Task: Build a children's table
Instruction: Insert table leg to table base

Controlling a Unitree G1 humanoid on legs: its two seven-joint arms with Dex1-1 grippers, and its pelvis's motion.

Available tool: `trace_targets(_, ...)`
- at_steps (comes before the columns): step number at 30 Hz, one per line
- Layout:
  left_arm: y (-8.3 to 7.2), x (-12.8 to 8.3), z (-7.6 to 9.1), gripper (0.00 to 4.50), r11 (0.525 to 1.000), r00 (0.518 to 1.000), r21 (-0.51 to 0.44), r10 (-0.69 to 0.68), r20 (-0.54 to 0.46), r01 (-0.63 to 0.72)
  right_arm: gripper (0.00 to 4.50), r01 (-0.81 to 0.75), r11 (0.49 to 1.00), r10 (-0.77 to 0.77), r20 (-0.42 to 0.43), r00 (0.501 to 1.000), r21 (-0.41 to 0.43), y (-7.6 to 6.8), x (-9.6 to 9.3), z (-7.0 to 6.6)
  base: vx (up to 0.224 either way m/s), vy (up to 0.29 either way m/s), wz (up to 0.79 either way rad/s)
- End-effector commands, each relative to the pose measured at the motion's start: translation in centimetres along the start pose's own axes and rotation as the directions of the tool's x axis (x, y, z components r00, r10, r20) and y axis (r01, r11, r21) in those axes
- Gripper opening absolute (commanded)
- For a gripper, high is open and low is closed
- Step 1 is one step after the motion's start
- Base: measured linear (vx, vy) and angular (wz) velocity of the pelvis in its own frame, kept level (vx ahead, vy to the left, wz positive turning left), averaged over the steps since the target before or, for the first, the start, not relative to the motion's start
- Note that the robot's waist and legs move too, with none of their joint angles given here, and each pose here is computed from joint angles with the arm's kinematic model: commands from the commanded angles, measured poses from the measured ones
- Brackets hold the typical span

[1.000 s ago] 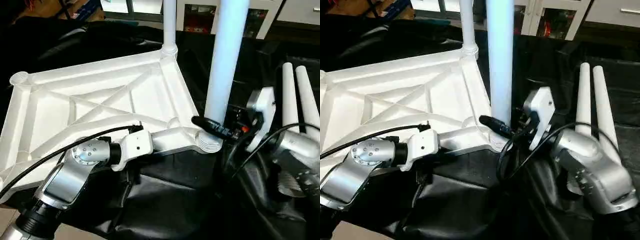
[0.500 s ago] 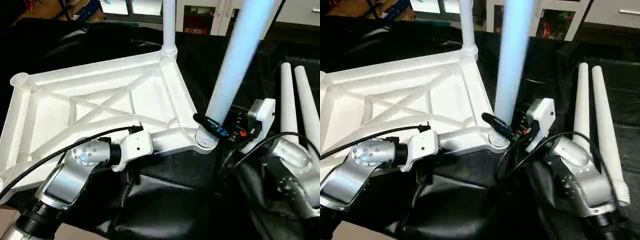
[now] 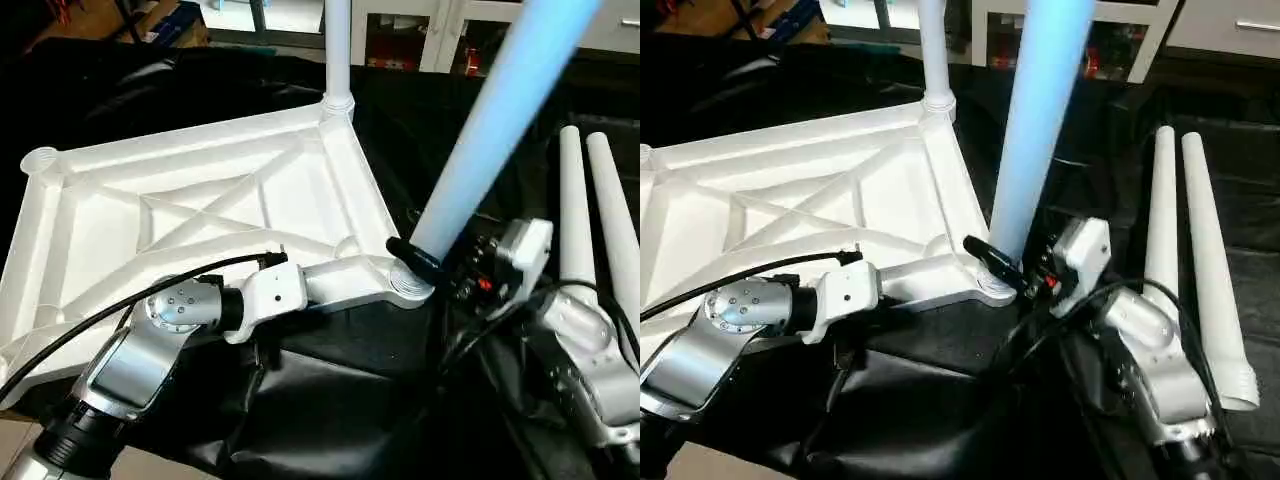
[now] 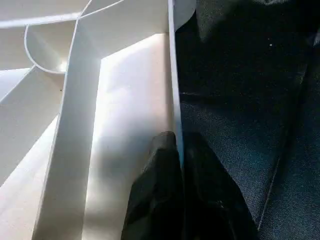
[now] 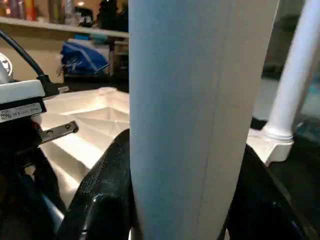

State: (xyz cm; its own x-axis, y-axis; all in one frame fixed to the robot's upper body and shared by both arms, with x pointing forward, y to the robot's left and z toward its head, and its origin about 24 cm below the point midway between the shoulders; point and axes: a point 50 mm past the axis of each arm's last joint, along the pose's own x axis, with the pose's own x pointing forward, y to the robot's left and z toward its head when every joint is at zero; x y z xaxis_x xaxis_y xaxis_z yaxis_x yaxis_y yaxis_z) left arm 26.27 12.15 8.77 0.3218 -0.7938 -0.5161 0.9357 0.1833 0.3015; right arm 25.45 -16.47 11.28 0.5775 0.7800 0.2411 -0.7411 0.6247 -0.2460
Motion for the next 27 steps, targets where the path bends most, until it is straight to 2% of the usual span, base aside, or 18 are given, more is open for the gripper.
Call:
trace_targets(1,-1.9,1.1,-2.0,0.0,0.993,0.998,-0.106,-0.058,-0.016,0.056,1.8,0.036,0.999,-0.036,-0.072,0.997,0.009,0.4,-1.4,-1.5,0.0,0.0,0.0)
trace_targets(10,-1.9,1.2,-2.0,0.0,0.993,0.998,-0.102,-0.062,-0.015,0.06,1.8,0.048,0.999,-0.048,-0.09,0.995,0.005,1.2,-2.8,-2.7,0.0,0.0,0.0)
trace_targets(14,-1.8,1.2,-2.0,0.0,0.993,0.998,-0.1,-0.062,-0.015,0.06,1.8,0.022,0.999,-0.018,-0.115,0.993,0.033,1.5,-2.9,-3.0,0.0,0.0,0.0)
trace_targets(16,-1.8,1.2,-2.1,0.0,0.993,0.998,-0.099,-0.062,-0.017,0.06,1.8,-0.088,0.995,0.095,-0.175,0.98,0.051,2.1,-2.6,-3.3,0.0,0.0,0.0)
trace_targets(18,-1.8,1.2,-2.1,0.0,0.993,0.998,-0.099,-0.063,-0.017,0.061,1.8,-0.119,0.991,0.128,-0.19,0.973,0.059,2.2,-2.6,-3.4,0.0,0.0,0.0)
trace_targets(19,-1.8,1.2,-2.0,0.0,0.993,0.998,-0.098,-0.063,-0.017,0.061,1.8,-0.19,0.98,0.198,-0.214,0.956,0.06,2.7,-2.3,-3.4,0.0,0.0,0.0)
trace_targets(27,-1.7,1.2,-2.0,0.0,0.994,0.998,-0.099,-0.059,-0.017,0.057,1.8,-0.312,0.946,0.324,-0.258,0.91,0.085,3.5,-2.0,-3.4,0.0,0.0,0.0)
